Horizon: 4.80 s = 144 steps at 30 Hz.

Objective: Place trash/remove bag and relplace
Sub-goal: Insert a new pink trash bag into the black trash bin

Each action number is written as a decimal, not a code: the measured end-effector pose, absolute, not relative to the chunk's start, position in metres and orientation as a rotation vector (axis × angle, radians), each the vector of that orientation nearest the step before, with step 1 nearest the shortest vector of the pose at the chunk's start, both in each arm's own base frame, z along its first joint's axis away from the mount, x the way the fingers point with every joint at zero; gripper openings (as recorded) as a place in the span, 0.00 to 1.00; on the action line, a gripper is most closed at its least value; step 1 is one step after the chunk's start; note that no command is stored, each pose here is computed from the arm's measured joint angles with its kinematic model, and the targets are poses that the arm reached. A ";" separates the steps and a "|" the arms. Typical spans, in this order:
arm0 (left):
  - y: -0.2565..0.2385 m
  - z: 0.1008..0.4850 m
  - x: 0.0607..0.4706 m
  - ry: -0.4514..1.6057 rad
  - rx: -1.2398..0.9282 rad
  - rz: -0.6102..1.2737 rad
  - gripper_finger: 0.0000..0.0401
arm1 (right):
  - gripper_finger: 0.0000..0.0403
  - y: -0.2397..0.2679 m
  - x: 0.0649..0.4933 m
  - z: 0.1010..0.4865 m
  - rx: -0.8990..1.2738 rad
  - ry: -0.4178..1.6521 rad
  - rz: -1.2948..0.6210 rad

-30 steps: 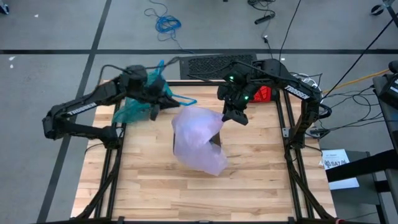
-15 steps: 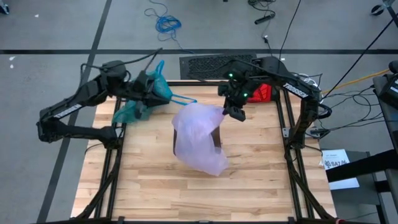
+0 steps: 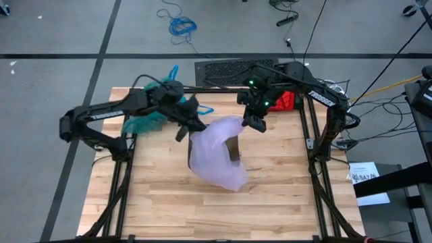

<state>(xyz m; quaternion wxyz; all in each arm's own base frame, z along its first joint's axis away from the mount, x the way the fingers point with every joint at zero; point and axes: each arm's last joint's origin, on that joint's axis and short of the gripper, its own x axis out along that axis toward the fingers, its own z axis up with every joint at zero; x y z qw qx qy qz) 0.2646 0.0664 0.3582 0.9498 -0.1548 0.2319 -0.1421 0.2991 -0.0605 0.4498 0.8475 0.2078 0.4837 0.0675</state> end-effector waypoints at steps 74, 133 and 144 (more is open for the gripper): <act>0.060 0.404 0.167 0.229 -0.240 -0.247 0.00 | 0.46 0.043 0.354 0.394 0.847 0.716 -0.292; 0.055 0.356 0.240 0.437 -0.258 -0.481 0.00 | 0.41 0.001 0.337 0.386 0.784 0.997 -0.505; 0.066 0.339 0.254 0.543 -0.199 -0.189 0.00 | 0.34 0.003 0.359 0.407 0.845 0.751 -0.249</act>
